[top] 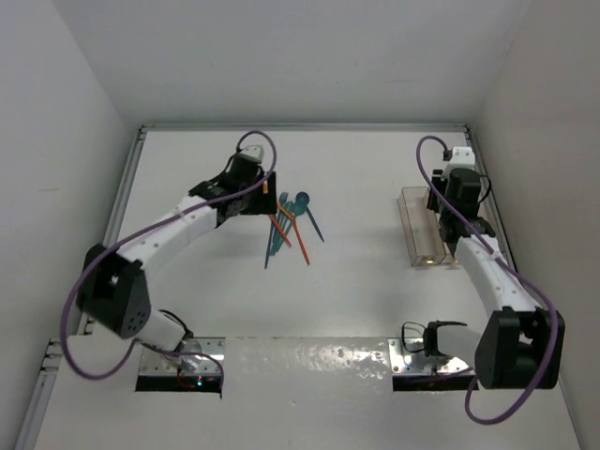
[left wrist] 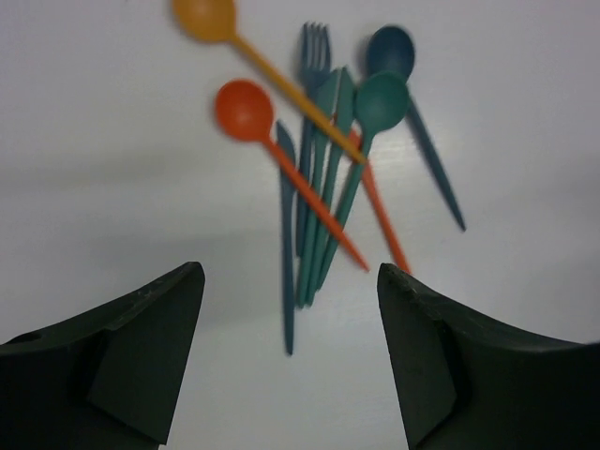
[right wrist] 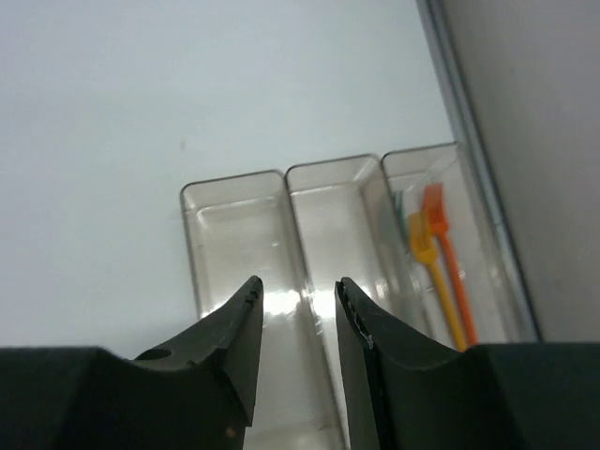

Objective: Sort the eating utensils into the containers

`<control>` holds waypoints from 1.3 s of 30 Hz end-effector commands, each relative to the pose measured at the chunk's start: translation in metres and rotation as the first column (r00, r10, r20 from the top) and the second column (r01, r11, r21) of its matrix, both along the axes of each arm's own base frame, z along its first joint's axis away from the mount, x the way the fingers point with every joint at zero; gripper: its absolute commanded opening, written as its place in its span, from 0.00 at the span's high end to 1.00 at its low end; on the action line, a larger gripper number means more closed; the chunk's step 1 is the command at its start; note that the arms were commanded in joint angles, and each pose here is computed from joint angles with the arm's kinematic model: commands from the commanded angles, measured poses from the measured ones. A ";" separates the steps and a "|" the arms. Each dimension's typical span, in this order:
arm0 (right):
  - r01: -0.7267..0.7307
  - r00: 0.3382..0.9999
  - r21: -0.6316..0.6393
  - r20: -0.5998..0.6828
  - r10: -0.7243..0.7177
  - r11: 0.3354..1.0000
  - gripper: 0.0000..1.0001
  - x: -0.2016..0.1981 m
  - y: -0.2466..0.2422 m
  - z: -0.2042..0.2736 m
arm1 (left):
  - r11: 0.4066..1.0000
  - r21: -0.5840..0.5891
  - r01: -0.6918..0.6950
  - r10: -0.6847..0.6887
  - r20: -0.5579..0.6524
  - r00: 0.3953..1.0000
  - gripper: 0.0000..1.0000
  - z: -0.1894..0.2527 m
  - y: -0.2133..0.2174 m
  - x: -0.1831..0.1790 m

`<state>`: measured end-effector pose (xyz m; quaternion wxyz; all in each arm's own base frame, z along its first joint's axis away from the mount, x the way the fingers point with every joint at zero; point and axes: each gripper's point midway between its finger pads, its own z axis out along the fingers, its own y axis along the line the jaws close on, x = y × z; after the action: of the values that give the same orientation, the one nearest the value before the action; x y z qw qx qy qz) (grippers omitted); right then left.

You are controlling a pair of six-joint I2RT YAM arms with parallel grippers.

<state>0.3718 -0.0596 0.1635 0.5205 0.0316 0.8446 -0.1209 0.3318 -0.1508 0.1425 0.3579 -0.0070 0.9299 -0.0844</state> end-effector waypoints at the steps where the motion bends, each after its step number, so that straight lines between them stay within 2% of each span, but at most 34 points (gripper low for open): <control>1: 0.090 0.993 0.173 0.060 -0.102 0.981 0.64 -0.014 0.018 0.001 | 1.000 0.028 -0.004 0.004 0.012 1.000 0.27 0.001 -0.024 0.034; 3: 0.093 0.993 0.192 0.057 -0.106 0.977 0.64 -0.023 0.023 -0.006 | 0.998 0.061 -0.003 0.004 -0.012 1.000 0.26 -0.011 -0.036 0.058; 4: 0.076 0.992 0.220 0.082 -0.096 0.973 0.64 -0.026 0.031 -0.001 | 0.999 0.054 0.000 0.000 0.004 1.000 0.25 -0.003 -0.044 0.071; 5: 0.074 0.994 0.227 0.059 -0.090 0.971 0.64 -0.032 0.034 -0.006 | 0.997 0.080 0.016 -0.013 -0.042 0.999 0.25 -0.025 -0.049 0.078; 7: 0.041 0.997 0.250 0.052 -0.056 0.967 0.64 -0.039 0.042 -0.012 | 0.996 0.086 0.020 -0.017 -0.036 0.999 0.25 -0.024 -0.058 0.095; 10: -0.001 0.999 0.286 0.039 -0.011 0.958 0.63 -0.050 0.054 -0.018 | 0.989 0.148 0.028 -0.018 -0.064 0.998 0.25 -0.053 -0.064 0.116; 12: -0.026 0.999 0.301 0.028 0.018 0.953 0.63 -0.056 0.061 -0.025 | 0.988 0.148 0.031 -0.024 -0.048 0.999 0.26 -0.052 -0.069 0.129; 15: -0.046 0.999 0.304 0.005 0.047 0.951 0.63 -0.066 0.065 -0.031 | 0.985 0.168 0.038 -0.026 -0.070 0.997 0.31 -0.072 -0.074 0.139; 21: -0.070 0.997 0.297 0.005 0.072 0.952 0.64 -0.080 0.067 -0.039 | 0.984 0.174 0.046 -0.032 -0.084 0.996 0.47 -0.090 -0.080 0.149; 28: -0.083 0.996 0.308 0.006 0.085 0.948 0.64 -0.085 0.070 -0.045 | 0.978 0.203 0.052 -0.030 -0.109 0.994 0.53 -0.106 -0.081 0.155; 34: -0.089 0.996 0.318 0.014 0.089 0.944 0.64 -0.086 0.072 -0.047 | 0.970 0.238 0.040 -0.006 -0.141 0.990 0.53 -0.121 -0.074 0.153; 39: -0.098 0.995 0.329 0.021 0.096 0.939 0.65 -0.085 0.075 -0.047 | 0.967 0.250 0.042 0.001 -0.170 0.985 0.65 -0.131 -0.072 0.150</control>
<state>0.2796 0.0090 0.1040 0.4922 0.0772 0.8665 0.0301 0.4789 -0.2244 0.0140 0.2784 0.0391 0.9594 0.0210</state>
